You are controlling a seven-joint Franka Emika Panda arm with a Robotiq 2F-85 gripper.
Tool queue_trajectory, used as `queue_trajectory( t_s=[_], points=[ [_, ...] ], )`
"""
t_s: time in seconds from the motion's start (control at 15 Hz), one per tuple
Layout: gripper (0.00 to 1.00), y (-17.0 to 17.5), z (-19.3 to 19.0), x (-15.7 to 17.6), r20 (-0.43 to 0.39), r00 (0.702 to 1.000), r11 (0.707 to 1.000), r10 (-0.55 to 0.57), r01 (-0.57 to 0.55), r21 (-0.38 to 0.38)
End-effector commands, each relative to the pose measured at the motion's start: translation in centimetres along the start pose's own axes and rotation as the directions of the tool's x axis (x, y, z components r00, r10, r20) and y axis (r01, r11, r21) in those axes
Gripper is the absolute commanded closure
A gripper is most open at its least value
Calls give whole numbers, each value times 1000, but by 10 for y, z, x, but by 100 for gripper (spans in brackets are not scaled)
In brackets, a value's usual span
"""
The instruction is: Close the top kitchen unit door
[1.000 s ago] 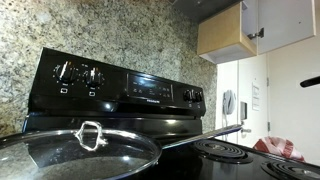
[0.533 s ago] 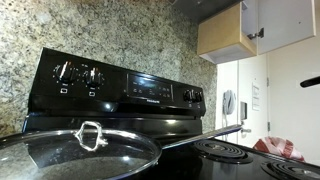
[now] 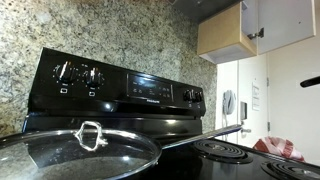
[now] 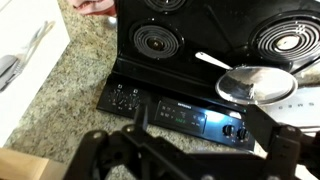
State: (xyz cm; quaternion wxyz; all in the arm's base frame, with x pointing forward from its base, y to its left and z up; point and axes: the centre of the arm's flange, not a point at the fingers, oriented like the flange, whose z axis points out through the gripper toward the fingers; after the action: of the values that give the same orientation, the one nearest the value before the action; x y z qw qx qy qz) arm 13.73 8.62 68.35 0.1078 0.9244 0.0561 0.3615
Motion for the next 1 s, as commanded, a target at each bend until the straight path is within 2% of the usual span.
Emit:
queue_trajectory(
  t_s=[0.0, 0.2, 0.47, 0.73, 0.93],
  points=[
    [0, 2, -38, 13, -123, 992, 999, 10, -17, -51],
    [0, 9, -74, 23, -238, 971, 995, 18, -42, -94],
    [0, 25, -121, 40, -321, 946, 985, 46, -96, -141],
    [0, 51, -154, 57, -355, 929, 966, 106, -181, -185],
    [0, 92, -150, 65, -343, 919, 934, 197, -281, -218]
  ],
)
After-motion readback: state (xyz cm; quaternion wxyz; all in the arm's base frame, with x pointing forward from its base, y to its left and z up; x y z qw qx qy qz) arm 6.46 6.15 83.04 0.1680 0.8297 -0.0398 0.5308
